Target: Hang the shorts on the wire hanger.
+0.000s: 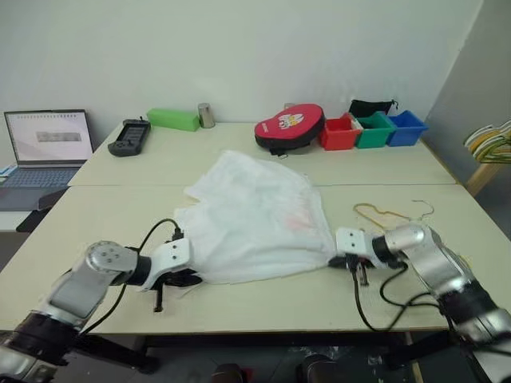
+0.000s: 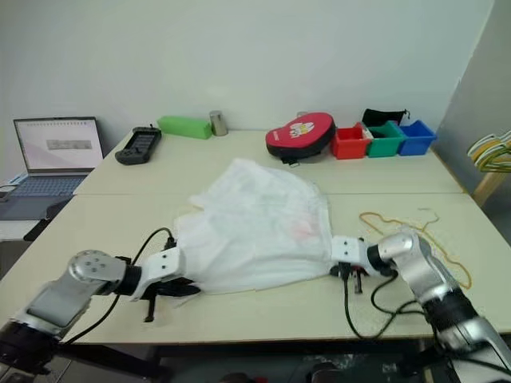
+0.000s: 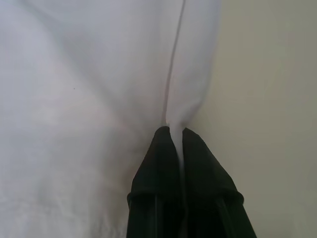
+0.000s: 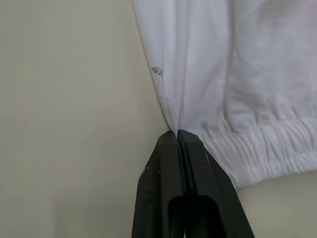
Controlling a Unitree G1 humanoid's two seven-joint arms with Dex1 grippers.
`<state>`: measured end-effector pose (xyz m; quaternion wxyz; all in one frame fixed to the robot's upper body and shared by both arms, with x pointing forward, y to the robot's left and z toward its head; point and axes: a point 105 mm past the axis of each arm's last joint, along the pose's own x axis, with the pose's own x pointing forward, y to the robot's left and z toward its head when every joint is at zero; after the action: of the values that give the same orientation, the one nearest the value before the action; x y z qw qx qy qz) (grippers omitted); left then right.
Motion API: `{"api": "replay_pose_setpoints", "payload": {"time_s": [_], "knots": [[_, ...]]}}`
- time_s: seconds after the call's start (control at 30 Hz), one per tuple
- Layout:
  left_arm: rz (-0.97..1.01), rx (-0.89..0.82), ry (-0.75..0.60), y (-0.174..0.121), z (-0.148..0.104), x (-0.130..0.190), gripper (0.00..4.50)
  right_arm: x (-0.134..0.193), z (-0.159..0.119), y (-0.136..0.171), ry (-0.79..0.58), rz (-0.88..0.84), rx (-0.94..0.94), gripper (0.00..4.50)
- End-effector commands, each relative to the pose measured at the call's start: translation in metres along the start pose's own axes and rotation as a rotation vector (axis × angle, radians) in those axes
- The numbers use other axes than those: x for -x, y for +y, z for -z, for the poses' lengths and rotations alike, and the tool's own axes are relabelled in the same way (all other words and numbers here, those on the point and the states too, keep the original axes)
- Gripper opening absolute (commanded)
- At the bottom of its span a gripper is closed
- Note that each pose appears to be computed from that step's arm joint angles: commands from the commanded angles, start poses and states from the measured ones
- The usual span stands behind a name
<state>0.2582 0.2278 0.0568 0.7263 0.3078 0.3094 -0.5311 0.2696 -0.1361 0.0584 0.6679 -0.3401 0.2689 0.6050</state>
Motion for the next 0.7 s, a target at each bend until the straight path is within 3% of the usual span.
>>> {"api": "replay_pose_setpoints", "payload": {"time_s": [0.03, 0.23, 0.27, 0.57, 0.7], "knots": [[0.016, -0.016, 0.04, -0.004, 0.009, 0.014, 0.02, 0.0, -0.018, 0.027, -0.014, -0.051, -0.029, 0.0], [0.055, -0.027, 0.061, -0.009, 0.015, 0.016, 0.02, -0.004, -0.023, 0.04, 0.0, -0.091, -0.074, 0.0], [0.052, -0.025, 0.058, -0.009, 0.015, 0.016, 0.01, -0.004, -0.023, 0.041, -0.001, -0.093, -0.075, 0.18], [0.066, -0.013, 0.021, -0.011, 0.006, 0.023, 1.77, 0.015, -0.041, 0.029, -0.061, -0.049, -0.082, 2.08], [0.068, -0.038, -0.072, -0.011, -0.029, 0.038, 2.72, 0.045, -0.06, 0.02, -0.102, -0.012, -0.066, 3.16]]}}
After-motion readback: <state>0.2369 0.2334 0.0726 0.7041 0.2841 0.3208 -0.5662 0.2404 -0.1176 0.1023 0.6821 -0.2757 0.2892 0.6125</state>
